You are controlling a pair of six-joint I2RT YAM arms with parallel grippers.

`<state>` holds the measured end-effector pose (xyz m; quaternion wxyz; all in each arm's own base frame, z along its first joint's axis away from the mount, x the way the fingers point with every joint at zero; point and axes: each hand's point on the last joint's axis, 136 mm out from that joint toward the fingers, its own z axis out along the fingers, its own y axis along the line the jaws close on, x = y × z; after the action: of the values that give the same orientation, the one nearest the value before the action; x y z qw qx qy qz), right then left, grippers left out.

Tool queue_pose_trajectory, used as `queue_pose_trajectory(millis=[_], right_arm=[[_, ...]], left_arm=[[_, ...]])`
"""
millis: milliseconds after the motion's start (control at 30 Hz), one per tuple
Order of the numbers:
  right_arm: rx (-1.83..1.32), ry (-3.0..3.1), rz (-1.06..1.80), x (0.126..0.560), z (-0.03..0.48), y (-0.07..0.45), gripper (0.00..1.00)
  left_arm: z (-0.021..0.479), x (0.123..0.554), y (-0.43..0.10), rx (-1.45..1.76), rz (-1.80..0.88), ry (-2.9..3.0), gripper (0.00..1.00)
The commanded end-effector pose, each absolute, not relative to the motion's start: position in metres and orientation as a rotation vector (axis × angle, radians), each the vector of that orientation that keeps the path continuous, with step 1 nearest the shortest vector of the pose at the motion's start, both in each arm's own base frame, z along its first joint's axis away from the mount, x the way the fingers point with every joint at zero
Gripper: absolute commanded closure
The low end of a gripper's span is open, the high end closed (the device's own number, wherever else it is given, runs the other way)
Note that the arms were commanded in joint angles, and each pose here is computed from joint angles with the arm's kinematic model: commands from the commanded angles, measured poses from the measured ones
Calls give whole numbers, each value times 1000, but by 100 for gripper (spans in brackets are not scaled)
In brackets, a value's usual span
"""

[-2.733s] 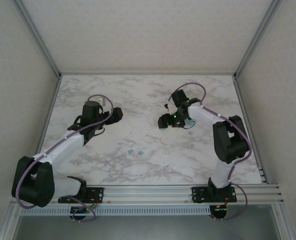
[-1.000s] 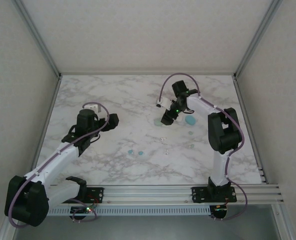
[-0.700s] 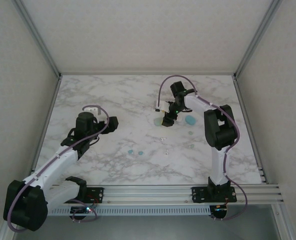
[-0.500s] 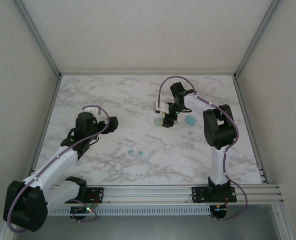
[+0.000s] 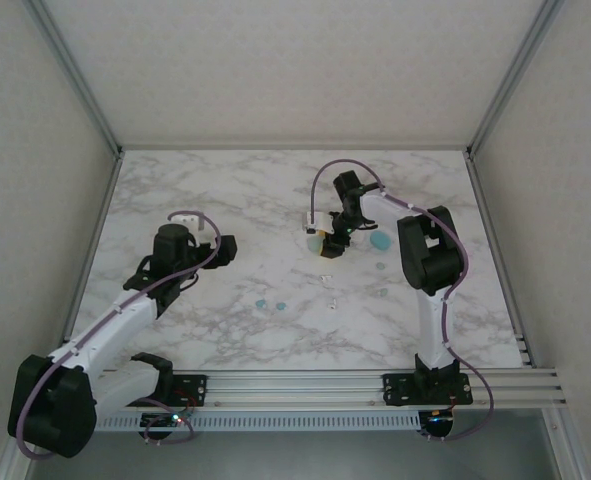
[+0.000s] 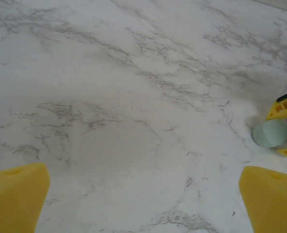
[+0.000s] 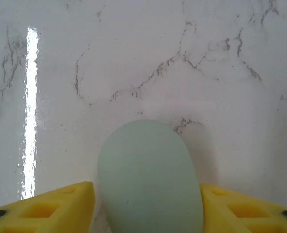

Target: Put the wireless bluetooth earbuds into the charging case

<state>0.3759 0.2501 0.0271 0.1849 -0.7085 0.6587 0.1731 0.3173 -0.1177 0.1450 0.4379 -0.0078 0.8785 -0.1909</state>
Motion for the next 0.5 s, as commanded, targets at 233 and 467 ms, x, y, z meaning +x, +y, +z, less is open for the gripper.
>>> queue_pose_trajectory(millis=[233, 467], right_arm=[[-2028, 1890, 496, 367, 13, 246, 47], [-2025, 1879, 487, 370, 8, 249, 48]], left_arm=[[155, 324, -125, 4, -499, 2172, 0], [158, 323, -126, 3, -500, 2176, 0]])
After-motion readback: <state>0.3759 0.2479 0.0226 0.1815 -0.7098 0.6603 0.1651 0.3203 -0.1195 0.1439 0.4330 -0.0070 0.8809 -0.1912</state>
